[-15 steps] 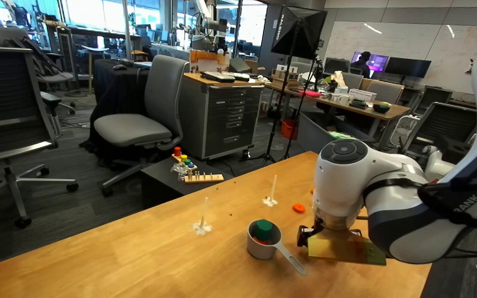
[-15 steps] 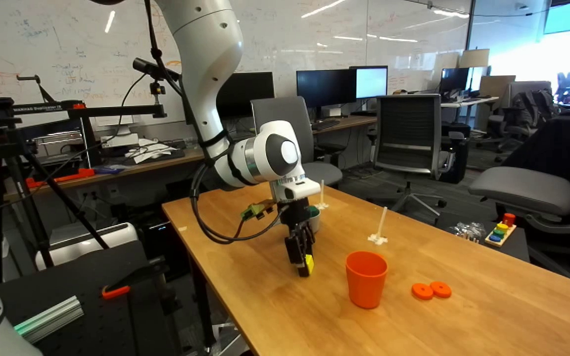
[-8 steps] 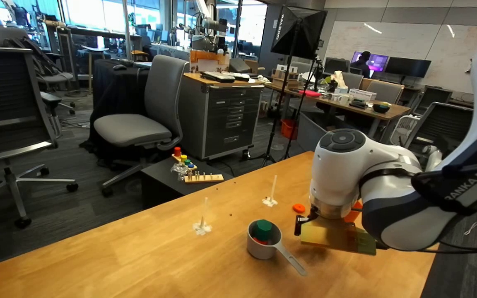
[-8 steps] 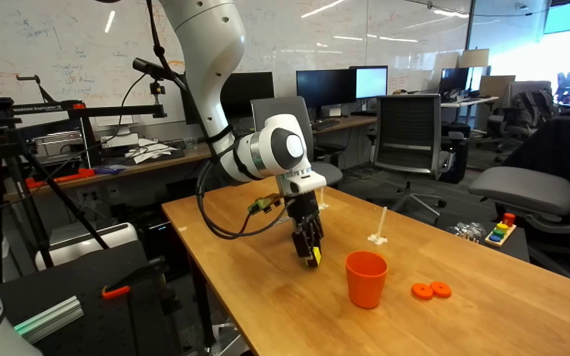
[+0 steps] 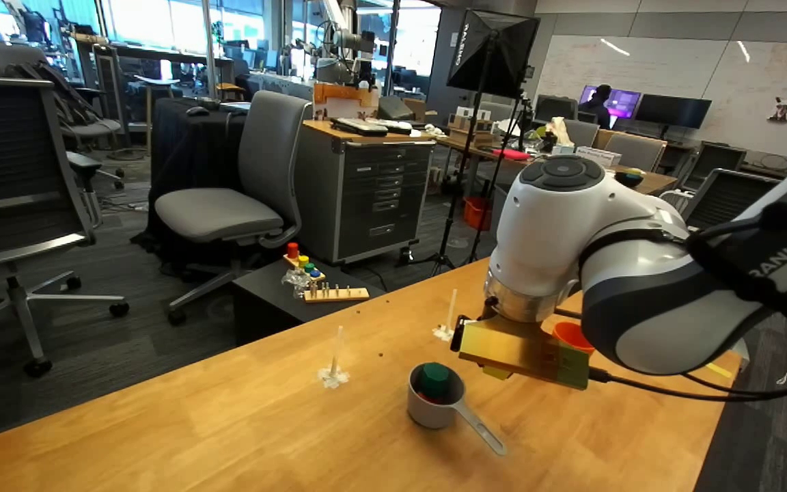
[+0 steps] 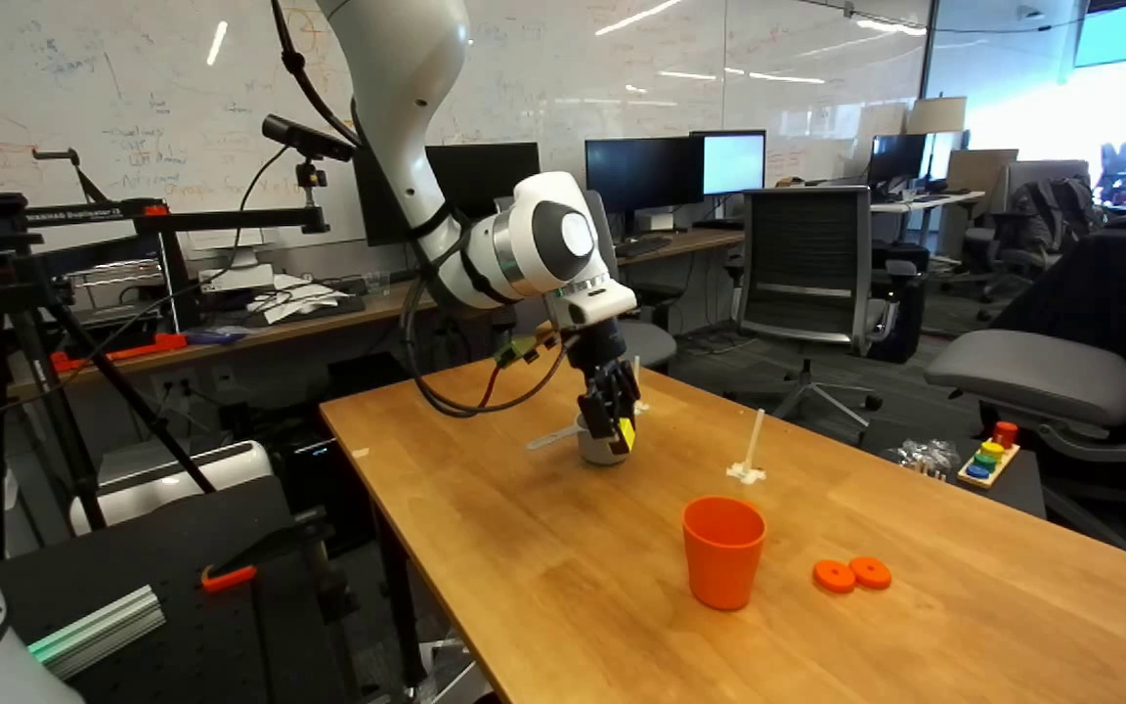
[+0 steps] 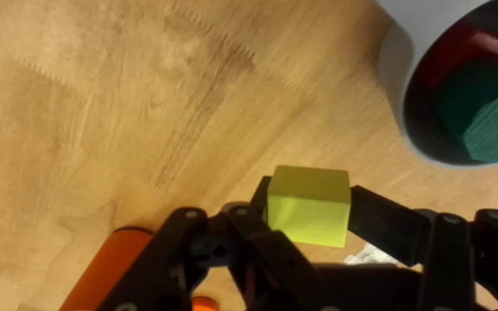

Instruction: Put the cubes inside the grey cup

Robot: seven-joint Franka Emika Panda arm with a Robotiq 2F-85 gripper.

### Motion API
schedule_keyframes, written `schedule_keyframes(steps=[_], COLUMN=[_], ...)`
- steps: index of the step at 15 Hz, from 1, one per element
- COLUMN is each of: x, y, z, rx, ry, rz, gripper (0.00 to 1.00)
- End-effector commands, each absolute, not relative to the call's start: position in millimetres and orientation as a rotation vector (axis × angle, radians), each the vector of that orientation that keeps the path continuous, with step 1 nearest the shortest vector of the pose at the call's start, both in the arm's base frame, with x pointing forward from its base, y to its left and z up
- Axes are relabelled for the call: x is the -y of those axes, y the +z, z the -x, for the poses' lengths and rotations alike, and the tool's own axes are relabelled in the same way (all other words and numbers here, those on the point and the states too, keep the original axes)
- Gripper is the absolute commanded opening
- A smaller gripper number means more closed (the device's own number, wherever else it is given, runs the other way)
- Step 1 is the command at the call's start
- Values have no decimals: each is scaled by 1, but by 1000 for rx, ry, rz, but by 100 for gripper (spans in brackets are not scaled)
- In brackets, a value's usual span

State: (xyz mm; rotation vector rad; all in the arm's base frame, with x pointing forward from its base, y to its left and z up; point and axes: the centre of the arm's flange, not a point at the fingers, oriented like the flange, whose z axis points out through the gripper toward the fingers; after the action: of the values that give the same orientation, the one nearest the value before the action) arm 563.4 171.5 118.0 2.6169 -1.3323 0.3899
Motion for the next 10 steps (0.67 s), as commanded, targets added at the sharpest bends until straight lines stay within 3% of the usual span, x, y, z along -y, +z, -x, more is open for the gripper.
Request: schedule_keyframes(steps=[1, 10], x=[-208, -248], y=[130, 143], z=[-562, -566], rx=[1378, 1344], ry=[401, 456], rz=[-2661, -2703], gripper=[19, 19])
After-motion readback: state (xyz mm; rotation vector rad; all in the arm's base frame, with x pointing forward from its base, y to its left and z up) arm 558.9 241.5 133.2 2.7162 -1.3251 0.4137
